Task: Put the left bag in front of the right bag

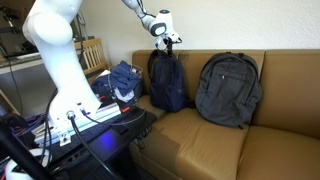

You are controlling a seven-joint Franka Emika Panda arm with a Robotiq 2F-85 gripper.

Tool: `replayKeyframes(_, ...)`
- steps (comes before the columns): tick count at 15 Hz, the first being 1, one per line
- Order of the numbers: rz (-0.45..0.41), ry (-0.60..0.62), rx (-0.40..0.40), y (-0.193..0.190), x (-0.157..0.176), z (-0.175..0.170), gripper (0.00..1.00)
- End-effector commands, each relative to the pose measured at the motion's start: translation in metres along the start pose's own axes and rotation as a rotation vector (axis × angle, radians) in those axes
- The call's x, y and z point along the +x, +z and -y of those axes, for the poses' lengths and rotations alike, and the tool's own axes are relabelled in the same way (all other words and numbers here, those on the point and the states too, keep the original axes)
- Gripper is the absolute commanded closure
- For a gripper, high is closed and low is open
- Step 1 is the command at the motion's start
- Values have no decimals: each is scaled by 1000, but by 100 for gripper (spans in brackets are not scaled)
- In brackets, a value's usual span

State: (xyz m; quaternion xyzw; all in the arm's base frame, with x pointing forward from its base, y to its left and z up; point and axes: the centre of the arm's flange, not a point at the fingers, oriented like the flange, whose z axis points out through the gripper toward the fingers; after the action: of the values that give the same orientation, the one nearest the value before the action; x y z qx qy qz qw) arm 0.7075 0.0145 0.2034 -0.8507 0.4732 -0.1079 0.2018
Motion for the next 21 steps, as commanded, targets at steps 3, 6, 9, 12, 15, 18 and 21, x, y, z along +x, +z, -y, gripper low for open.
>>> replayKeyframes(3, -23, 42, -14, 5, 10, -13, 75)
replayKeyframes(6, -15, 39, -41, 3, 9, -16, 96)
replayKeyframes(9, -2, 29, -91, -8, 8, -20, 100)
replayKeyframes(12, 18, 29, -145, -36, 14, -24, 98)
replayKeyframes(15, 59, -4, -172, -88, 21, -37, 98)
replayKeyframes(18, 113, -51, -127, -130, 27, -57, 98)
replayKeyframes(21, 132, -147, -38, -166, 37, -80, 98)
